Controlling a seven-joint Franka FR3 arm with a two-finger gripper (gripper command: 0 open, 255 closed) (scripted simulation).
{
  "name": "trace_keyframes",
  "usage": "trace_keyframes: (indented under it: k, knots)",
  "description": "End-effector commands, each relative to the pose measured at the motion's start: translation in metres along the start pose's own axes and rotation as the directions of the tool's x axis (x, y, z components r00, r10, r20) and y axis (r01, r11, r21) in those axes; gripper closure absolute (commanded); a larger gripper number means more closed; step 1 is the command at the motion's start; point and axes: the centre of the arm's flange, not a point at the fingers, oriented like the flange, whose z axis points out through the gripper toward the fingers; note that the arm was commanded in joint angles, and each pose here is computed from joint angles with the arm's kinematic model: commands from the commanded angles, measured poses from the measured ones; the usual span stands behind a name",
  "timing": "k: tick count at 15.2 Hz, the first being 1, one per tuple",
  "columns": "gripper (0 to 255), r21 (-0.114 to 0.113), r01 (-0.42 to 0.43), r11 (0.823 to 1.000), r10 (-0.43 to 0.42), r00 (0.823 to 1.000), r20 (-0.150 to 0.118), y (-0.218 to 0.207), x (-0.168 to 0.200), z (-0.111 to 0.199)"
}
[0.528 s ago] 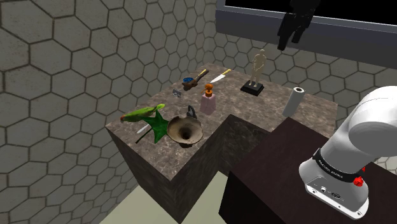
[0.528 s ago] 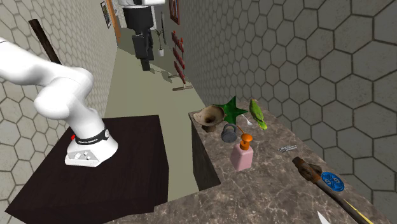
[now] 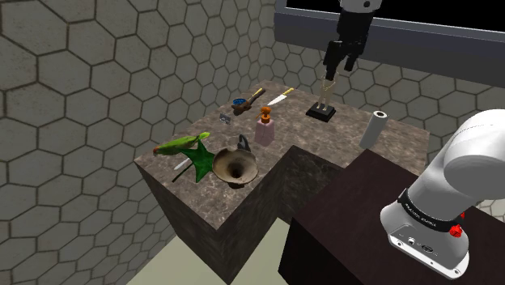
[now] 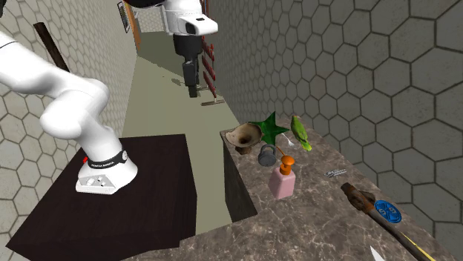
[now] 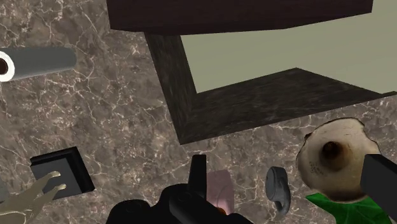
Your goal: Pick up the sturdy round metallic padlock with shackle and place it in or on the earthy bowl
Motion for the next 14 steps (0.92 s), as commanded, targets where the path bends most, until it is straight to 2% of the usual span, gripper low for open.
trace_keyframes:
  k: [1,14]
  knots:
    - [0,0.002,-0.008,1.0,0.008,1.0,0.001,-0.01,0.017,0.017]
    - [0,0.012,-0.059,0.998,0.059,0.998,0.022,-0.057,0.13,0.14]
